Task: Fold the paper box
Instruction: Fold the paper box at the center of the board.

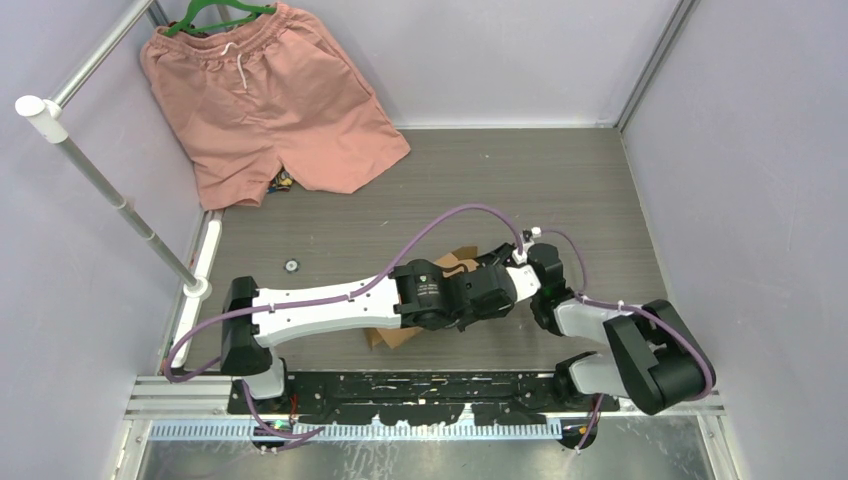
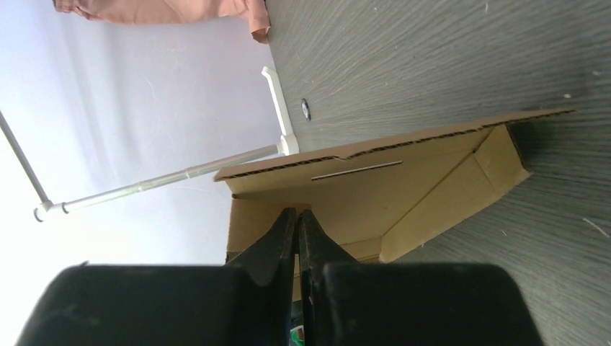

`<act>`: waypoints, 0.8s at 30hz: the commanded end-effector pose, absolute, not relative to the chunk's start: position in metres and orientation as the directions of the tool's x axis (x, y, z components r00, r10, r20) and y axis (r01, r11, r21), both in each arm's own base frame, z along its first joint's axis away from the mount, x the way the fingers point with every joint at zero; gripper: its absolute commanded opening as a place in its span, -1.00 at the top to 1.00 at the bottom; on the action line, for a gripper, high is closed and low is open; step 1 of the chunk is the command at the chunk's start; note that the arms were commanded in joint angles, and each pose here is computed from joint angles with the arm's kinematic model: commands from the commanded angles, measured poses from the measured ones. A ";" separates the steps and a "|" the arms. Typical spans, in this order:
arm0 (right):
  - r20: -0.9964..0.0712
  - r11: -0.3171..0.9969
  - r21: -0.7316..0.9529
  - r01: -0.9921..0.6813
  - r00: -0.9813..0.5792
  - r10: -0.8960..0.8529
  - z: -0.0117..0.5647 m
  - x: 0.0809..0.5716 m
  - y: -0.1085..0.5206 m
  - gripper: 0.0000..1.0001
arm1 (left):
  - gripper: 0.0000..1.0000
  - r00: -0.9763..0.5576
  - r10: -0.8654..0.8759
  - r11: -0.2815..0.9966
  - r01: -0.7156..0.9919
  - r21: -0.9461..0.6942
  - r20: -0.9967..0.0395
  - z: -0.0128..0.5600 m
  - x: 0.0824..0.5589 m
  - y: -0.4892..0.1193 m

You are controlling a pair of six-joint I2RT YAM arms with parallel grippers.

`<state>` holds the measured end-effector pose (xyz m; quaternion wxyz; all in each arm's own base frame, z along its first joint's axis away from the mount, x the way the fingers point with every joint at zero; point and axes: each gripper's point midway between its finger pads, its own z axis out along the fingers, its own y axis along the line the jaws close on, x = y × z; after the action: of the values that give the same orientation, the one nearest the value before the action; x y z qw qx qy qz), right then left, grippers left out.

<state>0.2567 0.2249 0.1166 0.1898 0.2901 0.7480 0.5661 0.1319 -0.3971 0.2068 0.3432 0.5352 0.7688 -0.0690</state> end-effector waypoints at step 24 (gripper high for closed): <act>0.181 -0.083 0.983 0.166 -0.759 0.625 0.149 0.266 0.240 0.78 | 0.92 -0.219 0.695 0.423 0.894 0.144 -0.685 0.214 0.116 -0.430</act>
<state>0.2648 0.2374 0.1167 0.1487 0.3278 0.6906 0.6274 0.1277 -0.4058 0.2048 0.3414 0.5277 0.7728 -0.0880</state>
